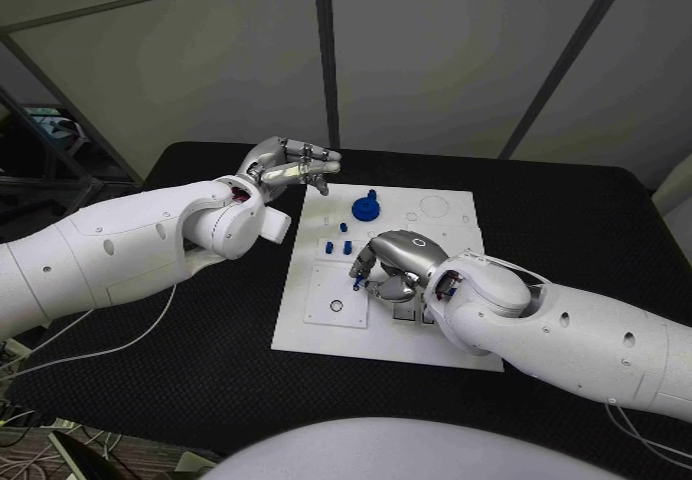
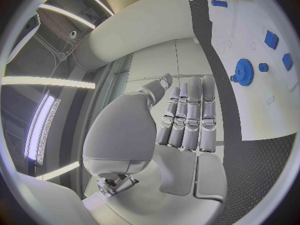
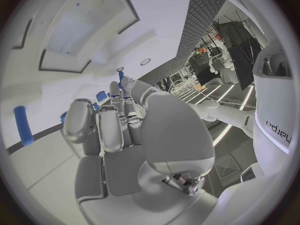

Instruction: Assemble the parts on the task board

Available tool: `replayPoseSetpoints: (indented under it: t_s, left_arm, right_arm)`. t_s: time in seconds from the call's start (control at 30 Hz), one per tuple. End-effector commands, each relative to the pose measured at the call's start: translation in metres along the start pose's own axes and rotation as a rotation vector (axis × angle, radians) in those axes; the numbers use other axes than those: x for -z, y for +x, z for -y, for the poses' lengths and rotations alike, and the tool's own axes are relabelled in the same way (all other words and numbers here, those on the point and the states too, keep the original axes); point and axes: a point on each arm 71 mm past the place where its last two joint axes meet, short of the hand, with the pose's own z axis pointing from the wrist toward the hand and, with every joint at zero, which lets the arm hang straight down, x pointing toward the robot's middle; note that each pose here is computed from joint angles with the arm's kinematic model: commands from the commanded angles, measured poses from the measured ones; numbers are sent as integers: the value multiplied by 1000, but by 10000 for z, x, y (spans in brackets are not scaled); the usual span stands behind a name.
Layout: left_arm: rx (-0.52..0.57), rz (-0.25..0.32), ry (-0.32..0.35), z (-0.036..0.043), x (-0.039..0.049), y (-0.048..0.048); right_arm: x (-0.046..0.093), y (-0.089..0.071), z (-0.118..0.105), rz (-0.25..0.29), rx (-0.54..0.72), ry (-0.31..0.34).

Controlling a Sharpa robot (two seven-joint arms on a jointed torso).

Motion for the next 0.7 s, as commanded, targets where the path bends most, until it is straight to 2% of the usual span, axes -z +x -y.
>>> replayPoseSetpoints:
  t_s: [0.03,0.7]
  left_arm:
    - [7,-12,20,23,-7,12]
    - [8,-17,18,20,-10,17]
  right_arm:
    - [-9,10,-9,-15,16,-1]
    - [-31,71,-16,-60,51,13]
